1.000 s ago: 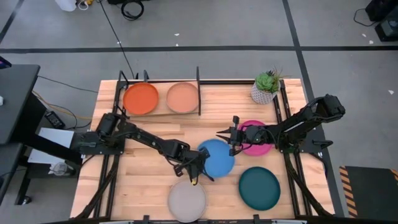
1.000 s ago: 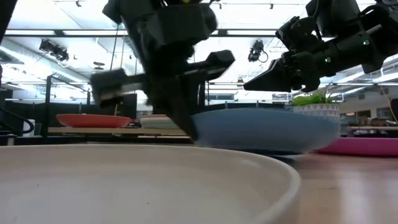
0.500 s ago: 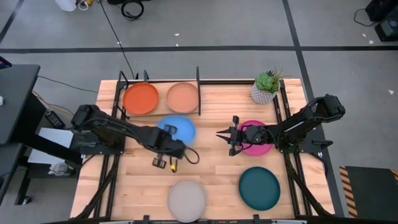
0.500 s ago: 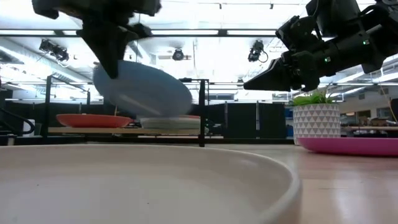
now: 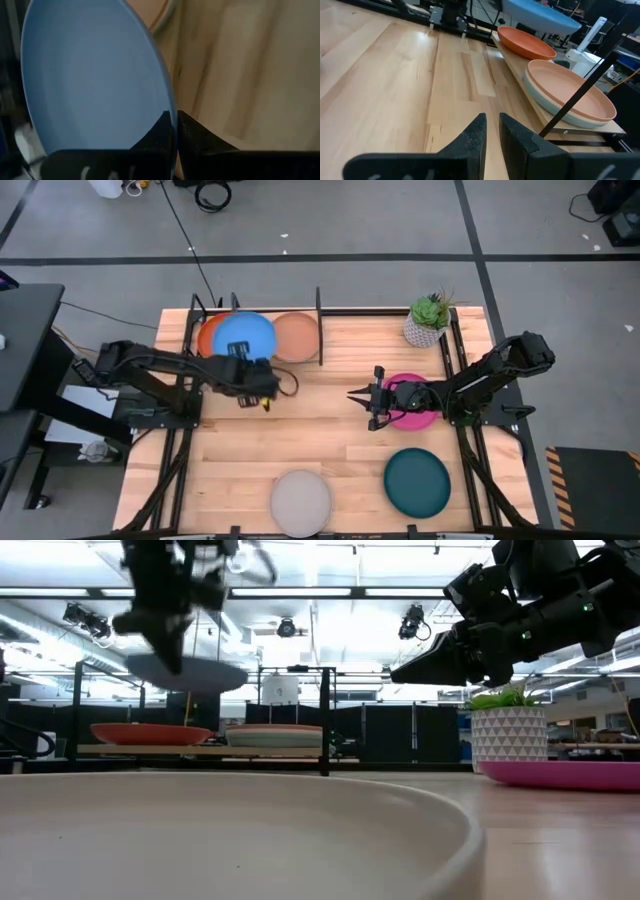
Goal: Place and stack plates onto a shelf
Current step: Stack the blue plate on top of the orange plate on the shelf
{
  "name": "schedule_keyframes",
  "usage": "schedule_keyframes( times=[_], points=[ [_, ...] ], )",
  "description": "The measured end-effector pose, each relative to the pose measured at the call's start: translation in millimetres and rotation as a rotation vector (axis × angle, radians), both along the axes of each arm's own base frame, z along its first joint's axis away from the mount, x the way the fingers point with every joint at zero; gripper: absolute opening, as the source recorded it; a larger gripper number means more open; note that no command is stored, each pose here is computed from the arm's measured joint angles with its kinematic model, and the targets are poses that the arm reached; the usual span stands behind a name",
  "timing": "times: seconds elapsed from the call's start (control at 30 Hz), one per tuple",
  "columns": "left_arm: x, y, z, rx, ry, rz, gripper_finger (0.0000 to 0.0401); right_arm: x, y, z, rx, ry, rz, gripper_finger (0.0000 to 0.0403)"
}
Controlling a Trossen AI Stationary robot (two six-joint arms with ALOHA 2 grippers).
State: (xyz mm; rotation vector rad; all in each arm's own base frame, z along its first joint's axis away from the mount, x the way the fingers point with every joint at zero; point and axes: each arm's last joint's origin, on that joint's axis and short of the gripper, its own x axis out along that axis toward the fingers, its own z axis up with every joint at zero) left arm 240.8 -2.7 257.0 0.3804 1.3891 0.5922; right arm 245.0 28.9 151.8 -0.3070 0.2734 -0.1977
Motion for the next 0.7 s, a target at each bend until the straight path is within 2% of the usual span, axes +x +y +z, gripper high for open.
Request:
schedule_keyframes(
  times=[0.07,0.23,0.43,0.53,0.7],
  points=[
    [-11,14,-10,-0.002,0.018,0.029,0.0016,0,0,0,-0.006,0.001,0.001,0.0058],
    [-28,48,-28,-0.102,-0.043,0.070,0.0016,1,0,2,-0.022,-0.014,0.004,0.0058],
    [-46,83,-35,-0.088,-0.069,0.152,0.0016,1,0,3,-0.036,-0.019,0.008,0.0058],
    [-48,95,-38,-0.085,-0.079,0.158,0.0016,1,0,3,-0.043,-0.017,0.009,0.0058],
    [-52,105,-45,-0.165,-0.128,0.183,0.0016,1,0,2,-0.044,-0.014,0.010,0.0058]
  ],
)
